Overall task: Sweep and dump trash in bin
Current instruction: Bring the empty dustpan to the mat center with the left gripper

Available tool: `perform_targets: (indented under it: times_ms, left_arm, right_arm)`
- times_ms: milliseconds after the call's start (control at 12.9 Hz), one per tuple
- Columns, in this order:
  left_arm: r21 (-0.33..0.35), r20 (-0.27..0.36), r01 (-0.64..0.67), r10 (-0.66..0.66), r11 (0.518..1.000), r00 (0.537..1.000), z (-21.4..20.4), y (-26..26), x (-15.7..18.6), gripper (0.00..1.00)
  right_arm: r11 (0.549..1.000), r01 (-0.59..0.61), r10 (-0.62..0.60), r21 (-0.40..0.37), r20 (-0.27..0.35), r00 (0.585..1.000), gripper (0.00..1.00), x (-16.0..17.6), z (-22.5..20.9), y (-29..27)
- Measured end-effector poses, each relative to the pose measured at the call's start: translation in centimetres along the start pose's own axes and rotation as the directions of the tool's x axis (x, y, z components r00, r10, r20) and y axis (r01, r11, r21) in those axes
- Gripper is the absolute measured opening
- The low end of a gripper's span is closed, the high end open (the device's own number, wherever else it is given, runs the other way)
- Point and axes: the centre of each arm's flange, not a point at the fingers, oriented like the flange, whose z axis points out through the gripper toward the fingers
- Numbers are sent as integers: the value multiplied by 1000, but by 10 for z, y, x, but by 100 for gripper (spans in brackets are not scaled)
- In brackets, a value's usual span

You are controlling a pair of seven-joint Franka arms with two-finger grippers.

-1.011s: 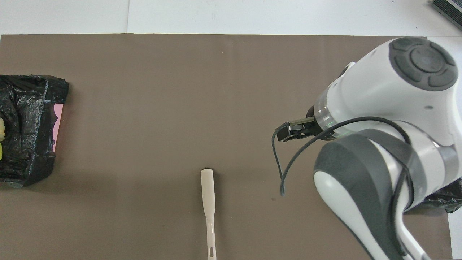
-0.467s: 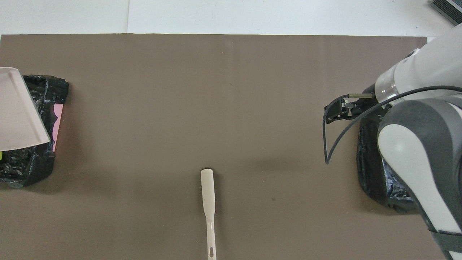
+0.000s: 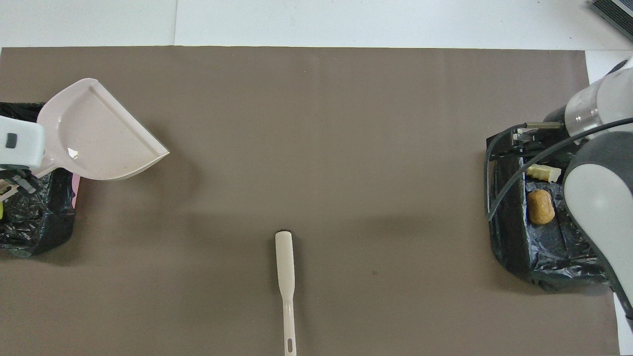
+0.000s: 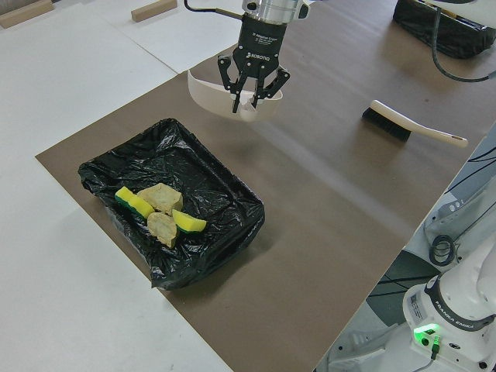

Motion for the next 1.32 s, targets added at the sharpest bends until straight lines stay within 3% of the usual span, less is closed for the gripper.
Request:
perform_targets:
  times_ms: [311, 778, 933, 1167, 1322]
  left_arm:
    - [-73, -24, 218, -220, 973, 975, 3, 77, 79, 31]
    - [-198, -42, 493, -510, 847, 859, 21, 225, 219, 31]
    - [-236, -39, 543, -567, 806, 823, 20, 254, 257, 31]
    - [-235, -40, 612, -637, 755, 770, 33, 284, 310, 31]
    - [-255, -45, 625, -655, 737, 754, 33, 285, 328, 31]
  right_arm:
    - [997, -75, 75, -13, -38, 996, 100, -1, -19, 39]
    - [997, -73, 72, -14, -43, 996, 100, -2, -29, 63]
    - [996, -89, 89, -6, -45, 995, 100, -2, -30, 83]
    - [995, -98, 98, -2, -50, 994, 100, -3, -34, 90]
    - [996, -90, 89, -1, -55, 994, 100, -5, -37, 85]
